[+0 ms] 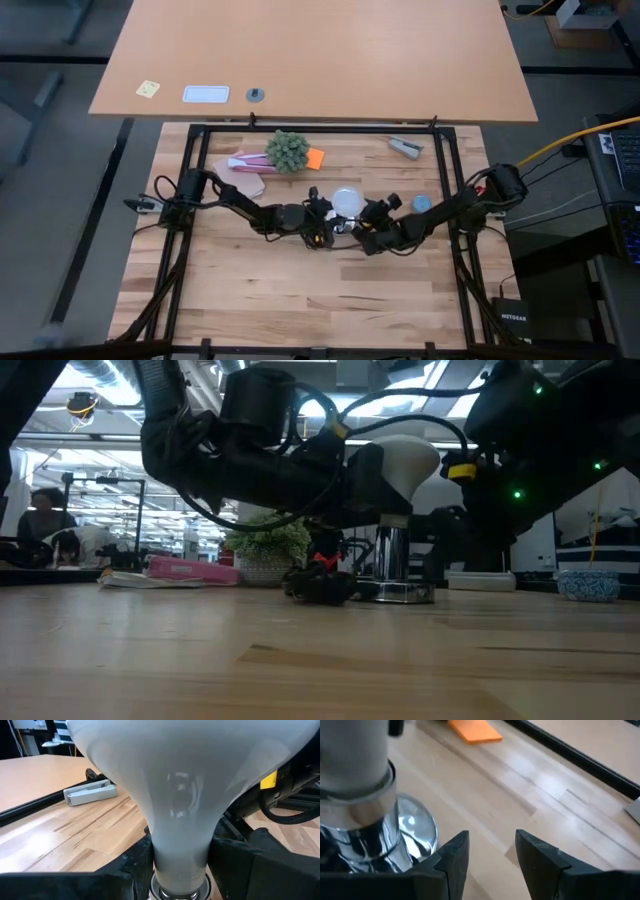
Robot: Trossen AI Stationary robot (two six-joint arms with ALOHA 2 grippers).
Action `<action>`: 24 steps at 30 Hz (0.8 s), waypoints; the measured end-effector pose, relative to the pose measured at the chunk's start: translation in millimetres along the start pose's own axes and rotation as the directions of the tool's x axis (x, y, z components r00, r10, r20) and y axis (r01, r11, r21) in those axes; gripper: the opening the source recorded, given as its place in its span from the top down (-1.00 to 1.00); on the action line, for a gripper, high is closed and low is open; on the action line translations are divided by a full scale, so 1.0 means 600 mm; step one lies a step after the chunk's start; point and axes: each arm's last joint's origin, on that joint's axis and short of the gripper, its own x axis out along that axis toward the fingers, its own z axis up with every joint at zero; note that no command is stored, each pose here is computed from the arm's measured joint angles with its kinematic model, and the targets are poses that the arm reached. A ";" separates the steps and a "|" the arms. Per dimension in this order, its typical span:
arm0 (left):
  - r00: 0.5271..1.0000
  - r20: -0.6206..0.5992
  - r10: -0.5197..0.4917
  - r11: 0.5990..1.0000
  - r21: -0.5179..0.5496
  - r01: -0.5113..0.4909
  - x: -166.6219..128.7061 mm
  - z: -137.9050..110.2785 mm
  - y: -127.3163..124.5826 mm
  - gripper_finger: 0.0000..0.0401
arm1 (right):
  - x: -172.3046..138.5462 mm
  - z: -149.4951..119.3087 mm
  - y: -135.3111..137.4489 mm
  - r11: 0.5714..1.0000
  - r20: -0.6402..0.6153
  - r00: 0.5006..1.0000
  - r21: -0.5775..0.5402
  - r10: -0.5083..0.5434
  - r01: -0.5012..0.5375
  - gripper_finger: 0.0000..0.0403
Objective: Screw lightbulb
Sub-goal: Remove the lightbulb from the lamp
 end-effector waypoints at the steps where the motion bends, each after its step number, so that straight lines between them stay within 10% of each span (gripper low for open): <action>1: 1.000 -0.006 0.001 1.000 -0.003 -0.001 0.000 -0.001 0.000 0.24 | 0.002 0.000 -0.002 1.000 -0.010 1.000 -0.006 -0.002 0.002 0.18; 24: 0.999 -0.032 0.012 1.000 -0.005 -0.013 -0.001 -0.004 0.000 0.24 | -0.007 -0.022 0.013 0.930 -0.044 0.949 0.217 0.313 -0.297 0.18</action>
